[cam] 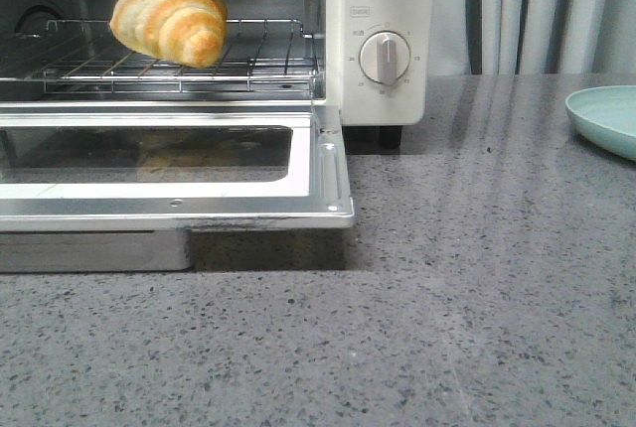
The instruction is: Put bread in oven
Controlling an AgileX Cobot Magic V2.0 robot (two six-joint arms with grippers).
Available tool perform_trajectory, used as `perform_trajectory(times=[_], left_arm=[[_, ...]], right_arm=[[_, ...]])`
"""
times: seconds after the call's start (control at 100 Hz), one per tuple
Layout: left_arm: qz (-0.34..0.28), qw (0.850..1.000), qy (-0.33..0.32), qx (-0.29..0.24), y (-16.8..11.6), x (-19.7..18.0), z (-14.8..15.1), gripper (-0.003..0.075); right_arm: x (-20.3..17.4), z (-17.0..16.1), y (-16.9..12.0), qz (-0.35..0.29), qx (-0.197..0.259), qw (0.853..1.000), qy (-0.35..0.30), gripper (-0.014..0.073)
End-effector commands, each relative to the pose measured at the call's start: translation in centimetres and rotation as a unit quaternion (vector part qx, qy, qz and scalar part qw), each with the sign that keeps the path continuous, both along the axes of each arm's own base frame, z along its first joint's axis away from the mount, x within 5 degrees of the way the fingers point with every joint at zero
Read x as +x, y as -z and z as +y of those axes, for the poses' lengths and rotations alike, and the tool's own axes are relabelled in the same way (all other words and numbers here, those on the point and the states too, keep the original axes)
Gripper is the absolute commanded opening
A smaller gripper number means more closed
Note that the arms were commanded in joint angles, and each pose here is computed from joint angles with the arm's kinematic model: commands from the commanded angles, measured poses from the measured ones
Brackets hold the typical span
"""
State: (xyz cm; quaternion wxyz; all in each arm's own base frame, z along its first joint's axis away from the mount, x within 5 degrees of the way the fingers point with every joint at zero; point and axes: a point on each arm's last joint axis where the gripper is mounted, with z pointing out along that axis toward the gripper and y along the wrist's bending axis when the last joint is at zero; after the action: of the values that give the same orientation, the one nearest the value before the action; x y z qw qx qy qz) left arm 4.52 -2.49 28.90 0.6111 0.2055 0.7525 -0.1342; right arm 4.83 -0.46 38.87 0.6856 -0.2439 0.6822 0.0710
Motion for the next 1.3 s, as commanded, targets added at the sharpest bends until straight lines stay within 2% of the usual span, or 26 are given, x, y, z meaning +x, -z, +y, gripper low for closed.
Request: perform_trajectory(times=[0.0,0.05,0.11,0.21,0.27,0.34,0.5,0.65,1.29], left_arm=[[-0.062,0.998,-0.014,0.019,-0.6,0.1,0.3,-0.0021],[-0.068,0.997,-0.024,0.037,0.6,0.1,0.4,-0.0021],[-0.092,0.994,-0.052,0.035,2.1,0.2,0.7,-0.0021],[-0.147,0.984,-0.103,-0.01,4.7,0.5,1.1,-0.0021],[-0.151,0.979,-0.136,-0.031,6.5,0.6,1.4,-0.0021],[-0.139,0.975,-0.168,-0.043,7.7,0.7,1.7,-0.0021],[-0.111,0.973,-0.202,-0.028,9.0,1.0,2.1,-0.0021],[-0.022,0.981,-0.193,-0.003,10.7,0.8,1.9,-0.0021],[-0.018,0.981,-0.192,-0.003,10.7,0.8,1.8,-0.0021]], right_arm=[[-0.1,0.0,-1.2,-0.043,0.004,0.999,-0.005,-0.0069],[-0.1,0.0,-1.2,-0.043,0.004,0.999,-0.005,-0.0069],[-0.1,0.0,-1.2,-0.043,0.004,0.999,-0.005,-0.0069],[-0.1,0.0,-1.2,-0.043,0.004,0.999,-0.005,-0.0069],[-0.1,0.0,-1.2,-0.043,0.004,0.999,-0.005,-0.0069],[-0.1,0.0,-1.2,-0.043,0.004,0.999,-0.005,-0.0069],[-0.1,0.0,-1.2,-0.043,0.004,0.999,-0.005,-0.0069],[-0.1,0.0,-1.2,-0.043,0.004,0.999,-0.005,-0.0069],[-0.1,0.0,-1.2,-0.043,0.004,0.999,-0.005,-0.0069]])
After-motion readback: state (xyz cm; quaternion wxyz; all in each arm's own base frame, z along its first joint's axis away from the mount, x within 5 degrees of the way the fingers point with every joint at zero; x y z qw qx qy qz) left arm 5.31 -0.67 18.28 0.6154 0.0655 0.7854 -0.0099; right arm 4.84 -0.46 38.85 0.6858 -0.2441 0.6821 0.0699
